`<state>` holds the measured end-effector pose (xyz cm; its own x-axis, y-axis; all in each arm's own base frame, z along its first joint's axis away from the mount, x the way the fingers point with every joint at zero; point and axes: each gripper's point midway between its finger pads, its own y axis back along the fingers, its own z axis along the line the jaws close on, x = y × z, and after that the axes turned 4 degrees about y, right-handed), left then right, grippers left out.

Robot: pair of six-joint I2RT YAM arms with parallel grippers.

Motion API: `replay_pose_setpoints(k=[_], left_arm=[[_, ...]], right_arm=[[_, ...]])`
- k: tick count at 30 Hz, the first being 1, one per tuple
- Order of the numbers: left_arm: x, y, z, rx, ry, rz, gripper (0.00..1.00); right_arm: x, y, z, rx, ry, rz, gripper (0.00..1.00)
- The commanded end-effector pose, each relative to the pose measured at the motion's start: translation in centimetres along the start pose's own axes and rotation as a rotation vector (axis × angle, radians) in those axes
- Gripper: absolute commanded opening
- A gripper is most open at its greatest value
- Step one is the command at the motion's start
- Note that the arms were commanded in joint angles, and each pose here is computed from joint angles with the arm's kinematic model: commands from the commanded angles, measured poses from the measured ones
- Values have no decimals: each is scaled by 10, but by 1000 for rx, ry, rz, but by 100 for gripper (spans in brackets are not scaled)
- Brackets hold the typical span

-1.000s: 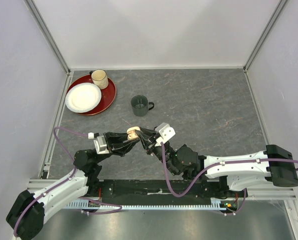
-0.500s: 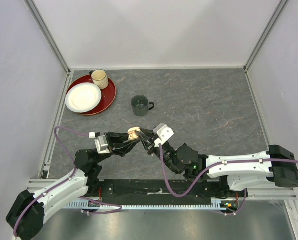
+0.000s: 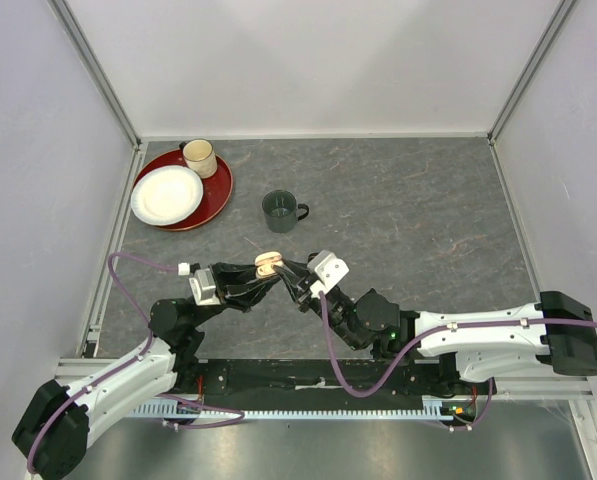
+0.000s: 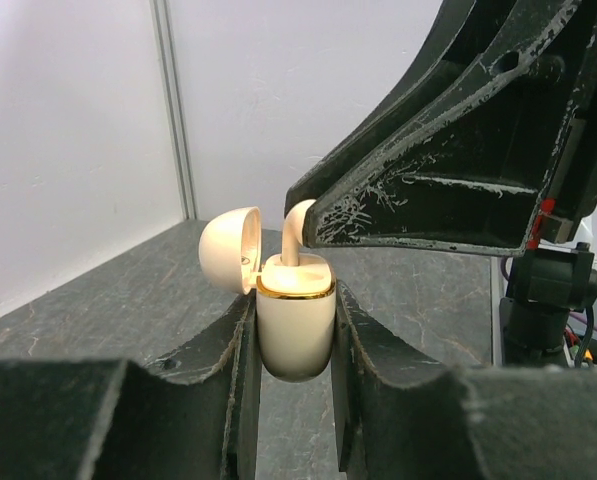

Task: Insert the wireless bluetooth earbuds into the charging case
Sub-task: Place the earbud in the charging case.

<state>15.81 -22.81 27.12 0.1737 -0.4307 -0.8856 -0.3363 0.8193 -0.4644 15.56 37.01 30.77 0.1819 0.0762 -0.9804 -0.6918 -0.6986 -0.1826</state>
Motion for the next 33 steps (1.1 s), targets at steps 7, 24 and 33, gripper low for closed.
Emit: replay_pose_setpoints(k=[7,24,33], left_arm=[[-38,-6,1,-16,-36,-134,2],[-27,-3,3,-22,-44,-105,2],[-22,0,5,-36,-49,-94,2]], right_arm=[[27,4,11,-55,72,73,0],[-12,9,-8,32,-121,31,77],[-45,29,-72,233,-305,-44,92]])
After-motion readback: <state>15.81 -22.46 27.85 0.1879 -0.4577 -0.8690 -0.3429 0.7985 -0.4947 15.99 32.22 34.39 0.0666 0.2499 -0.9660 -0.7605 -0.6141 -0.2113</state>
